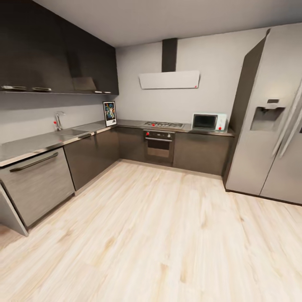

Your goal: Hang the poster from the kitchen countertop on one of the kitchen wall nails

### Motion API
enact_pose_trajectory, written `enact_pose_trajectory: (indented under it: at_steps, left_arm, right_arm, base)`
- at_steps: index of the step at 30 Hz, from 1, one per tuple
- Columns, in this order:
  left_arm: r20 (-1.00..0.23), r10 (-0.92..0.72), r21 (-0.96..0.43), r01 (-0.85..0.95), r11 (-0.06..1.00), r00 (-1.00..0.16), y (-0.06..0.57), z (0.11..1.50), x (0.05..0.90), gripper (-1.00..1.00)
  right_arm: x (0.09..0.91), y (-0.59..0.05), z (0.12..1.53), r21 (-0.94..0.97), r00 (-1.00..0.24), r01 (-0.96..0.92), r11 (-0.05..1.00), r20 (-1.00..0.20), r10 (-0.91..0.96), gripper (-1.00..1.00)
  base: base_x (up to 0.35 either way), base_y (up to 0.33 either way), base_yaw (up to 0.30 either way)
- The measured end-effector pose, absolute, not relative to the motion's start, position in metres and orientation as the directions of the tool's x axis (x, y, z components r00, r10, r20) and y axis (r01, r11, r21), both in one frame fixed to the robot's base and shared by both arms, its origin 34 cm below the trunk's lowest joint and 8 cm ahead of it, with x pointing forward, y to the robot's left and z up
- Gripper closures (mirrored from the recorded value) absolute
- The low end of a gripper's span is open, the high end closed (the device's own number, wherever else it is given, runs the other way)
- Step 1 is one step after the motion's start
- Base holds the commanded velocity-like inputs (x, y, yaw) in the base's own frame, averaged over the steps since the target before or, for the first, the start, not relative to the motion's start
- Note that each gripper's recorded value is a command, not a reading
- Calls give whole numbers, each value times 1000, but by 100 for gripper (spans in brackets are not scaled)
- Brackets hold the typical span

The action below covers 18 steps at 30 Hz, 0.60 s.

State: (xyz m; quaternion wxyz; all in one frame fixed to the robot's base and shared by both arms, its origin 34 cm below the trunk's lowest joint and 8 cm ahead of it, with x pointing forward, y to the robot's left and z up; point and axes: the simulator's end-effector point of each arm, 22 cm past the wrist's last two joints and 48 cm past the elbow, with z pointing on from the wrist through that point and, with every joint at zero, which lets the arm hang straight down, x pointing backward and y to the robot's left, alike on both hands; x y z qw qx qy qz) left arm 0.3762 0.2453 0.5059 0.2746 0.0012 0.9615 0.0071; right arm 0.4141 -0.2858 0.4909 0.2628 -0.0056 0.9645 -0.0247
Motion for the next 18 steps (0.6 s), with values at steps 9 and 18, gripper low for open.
enact_pose_trajectory:
  at_steps: [9, 18]
  left_arm:
    - [-528, 6, 14, -2, 1000, -849, 245, 506, 376, -100]
    - [-528, 6, 14, -2, 1000, -849, 245, 506, 376, -100]
  right_arm:
    - [414, -286, 491, -50, -863, 1, 999, -505, -24, -100]
    - [413, -286, 490, -49, -863, 0, 999, -504, -25, -100]
  base:
    - [339, 0, 202]
    - [339, 0, 17]
